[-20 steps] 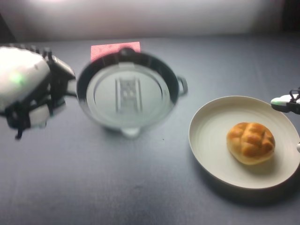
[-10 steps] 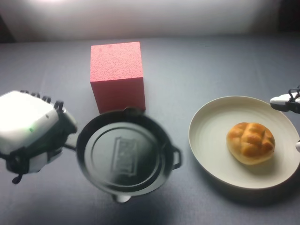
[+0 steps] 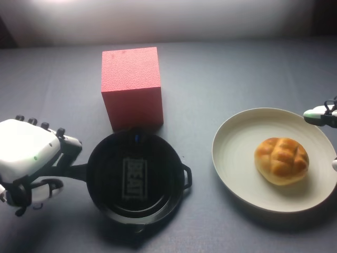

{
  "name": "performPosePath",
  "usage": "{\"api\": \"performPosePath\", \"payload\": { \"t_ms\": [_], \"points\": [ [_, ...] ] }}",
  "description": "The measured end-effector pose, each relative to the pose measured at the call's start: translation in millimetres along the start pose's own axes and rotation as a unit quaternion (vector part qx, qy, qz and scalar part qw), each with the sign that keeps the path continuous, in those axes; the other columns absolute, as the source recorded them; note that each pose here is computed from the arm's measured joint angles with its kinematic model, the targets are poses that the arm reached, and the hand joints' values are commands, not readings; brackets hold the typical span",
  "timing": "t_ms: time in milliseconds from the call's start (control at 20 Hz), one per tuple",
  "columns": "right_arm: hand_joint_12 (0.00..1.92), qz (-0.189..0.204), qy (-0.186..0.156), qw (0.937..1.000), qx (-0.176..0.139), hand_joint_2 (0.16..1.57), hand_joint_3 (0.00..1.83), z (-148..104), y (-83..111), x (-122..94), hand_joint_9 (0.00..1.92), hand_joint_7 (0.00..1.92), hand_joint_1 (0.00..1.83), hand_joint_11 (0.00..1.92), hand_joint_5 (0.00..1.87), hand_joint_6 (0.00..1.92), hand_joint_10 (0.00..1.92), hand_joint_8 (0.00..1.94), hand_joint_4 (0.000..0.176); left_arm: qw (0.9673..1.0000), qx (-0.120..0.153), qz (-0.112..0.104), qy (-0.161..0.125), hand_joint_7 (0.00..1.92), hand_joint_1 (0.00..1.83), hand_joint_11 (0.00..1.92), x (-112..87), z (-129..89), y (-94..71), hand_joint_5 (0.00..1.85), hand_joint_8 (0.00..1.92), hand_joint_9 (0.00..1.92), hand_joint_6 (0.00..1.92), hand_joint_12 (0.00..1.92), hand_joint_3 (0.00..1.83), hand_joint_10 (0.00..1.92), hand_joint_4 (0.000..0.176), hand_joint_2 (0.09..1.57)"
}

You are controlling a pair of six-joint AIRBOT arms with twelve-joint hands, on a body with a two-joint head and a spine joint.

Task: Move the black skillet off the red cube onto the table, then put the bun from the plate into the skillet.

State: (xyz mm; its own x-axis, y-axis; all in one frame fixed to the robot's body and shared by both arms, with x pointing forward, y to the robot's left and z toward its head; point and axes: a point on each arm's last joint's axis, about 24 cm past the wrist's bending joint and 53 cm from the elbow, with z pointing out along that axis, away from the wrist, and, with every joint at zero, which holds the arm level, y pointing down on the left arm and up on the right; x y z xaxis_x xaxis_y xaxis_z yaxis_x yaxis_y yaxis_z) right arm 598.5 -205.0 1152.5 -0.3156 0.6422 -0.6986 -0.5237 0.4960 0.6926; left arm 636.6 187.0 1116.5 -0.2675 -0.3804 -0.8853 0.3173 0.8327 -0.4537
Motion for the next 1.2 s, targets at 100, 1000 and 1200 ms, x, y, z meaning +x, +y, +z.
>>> {"api": "performPosePath", "payload": {
  "t_ms": [100, 1000, 1200],
  "points": [
    [0.82, 0.000, 0.001, 1.0000, -0.001, 1.33, 0.00, 0, 0.5, 1, 0.59, 0.50, 0.59, 0.35, 0.48, 0.00, 0.00, 0.00, 0.000, 1.0000, 0.000, 0.003, -0.002, 0.35, 1.03, 0.63, -1.2, 0, -0.1, 0.35, 1.82, 0.55, 1.56, 1.92, 0.00, 1.90, 0.030, 1.13],
    [0.93, -0.034, 0.037, 0.9984, -0.028, 0.98, 0.00, 30, 12.5, 4, 0.60, 0.52, 0.81, 0.26, 0.29, 0.00, 0.01, 0.00, 0.024, 0.9928, 0.079, 0.002, -0.090, 0.00, 0.78, 0.00, -45.2, -32, -50.8, 0.00, 0.00, 0.00, 0.00, 0.28, 0.00, 0.00, 0.176, 0.90],
    [1.19, -0.067, 0.094, 0.9932, -0.016, 0.96, 0.00, 53, 2.7, 24, 0.55, 0.47, 1.02, 0.06, 0.31, 0.00, 0.00, 0.00, 0.056, 0.9890, 0.106, -0.012, -0.103, 0.00, 0.75, 0.00, -52.5, -42, -61.7, 0.00, 0.00, 0.00, 0.00, 0.31, 0.00, 0.00, 0.176, 0.88]
  ]
}}
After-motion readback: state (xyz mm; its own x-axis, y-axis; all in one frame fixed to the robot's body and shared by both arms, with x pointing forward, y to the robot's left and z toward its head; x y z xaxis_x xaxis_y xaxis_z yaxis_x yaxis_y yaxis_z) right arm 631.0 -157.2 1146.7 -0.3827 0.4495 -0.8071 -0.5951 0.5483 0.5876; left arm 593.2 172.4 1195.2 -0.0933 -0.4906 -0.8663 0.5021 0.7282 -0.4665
